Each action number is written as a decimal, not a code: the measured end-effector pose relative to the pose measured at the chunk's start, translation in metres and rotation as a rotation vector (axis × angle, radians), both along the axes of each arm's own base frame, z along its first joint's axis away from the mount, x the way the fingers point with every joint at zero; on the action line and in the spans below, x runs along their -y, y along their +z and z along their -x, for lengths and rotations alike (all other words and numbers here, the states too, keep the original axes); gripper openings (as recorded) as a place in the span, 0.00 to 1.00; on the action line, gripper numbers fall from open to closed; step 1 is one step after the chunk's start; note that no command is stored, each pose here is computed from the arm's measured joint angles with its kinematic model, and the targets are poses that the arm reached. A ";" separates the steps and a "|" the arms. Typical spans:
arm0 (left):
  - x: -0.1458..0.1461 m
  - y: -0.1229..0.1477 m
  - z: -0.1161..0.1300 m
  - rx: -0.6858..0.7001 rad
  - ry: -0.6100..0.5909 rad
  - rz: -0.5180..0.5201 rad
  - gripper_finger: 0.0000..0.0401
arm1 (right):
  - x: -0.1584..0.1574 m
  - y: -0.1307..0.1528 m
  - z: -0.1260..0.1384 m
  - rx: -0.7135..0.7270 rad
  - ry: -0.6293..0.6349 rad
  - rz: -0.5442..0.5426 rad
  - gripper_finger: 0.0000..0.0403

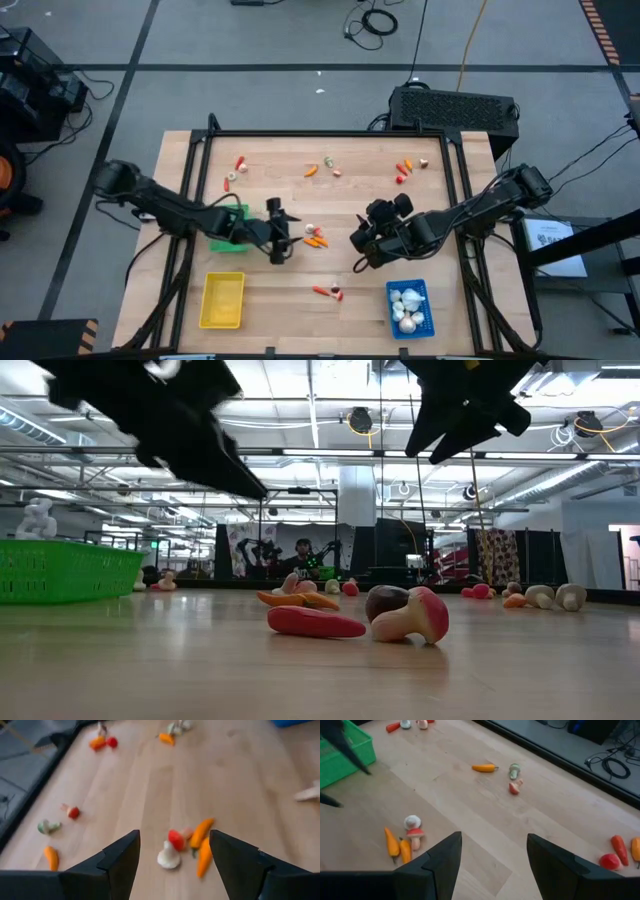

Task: Sort produce into baskets
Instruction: Put the brown mushroom into the green bin

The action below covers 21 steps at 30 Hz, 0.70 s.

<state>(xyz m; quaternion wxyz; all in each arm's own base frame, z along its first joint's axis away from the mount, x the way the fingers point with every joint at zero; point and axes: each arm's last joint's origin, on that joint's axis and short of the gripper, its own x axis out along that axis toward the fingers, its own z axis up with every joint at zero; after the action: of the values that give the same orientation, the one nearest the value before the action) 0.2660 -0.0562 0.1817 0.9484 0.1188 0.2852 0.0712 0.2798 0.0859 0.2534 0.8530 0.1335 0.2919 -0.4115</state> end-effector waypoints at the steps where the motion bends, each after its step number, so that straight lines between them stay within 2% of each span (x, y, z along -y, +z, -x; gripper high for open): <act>1: -0.004 -0.006 -0.003 -0.020 0.013 0.000 0.61 | 0.000 0.000 0.000 -0.004 0.004 0.004 0.53; 9: -0.045 -0.040 -0.025 -0.073 0.025 0.129 0.61 | 0.010 0.001 -0.004 -0.026 0.002 0.029 0.53; 14: -0.051 -0.047 -0.032 -0.044 -0.035 0.196 0.61 | 0.012 0.001 -0.005 -0.027 -0.005 0.027 0.53; 21: -0.054 -0.050 -0.034 -0.048 -0.042 0.208 0.61 | 0.012 0.001 -0.005 -0.023 -0.005 0.025 0.53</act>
<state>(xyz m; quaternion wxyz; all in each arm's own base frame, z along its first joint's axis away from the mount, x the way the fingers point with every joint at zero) 0.2996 -0.0020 0.1314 0.9498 0.0272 0.3110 0.0187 0.2850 0.0737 0.2541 0.8503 0.1187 0.2962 -0.4186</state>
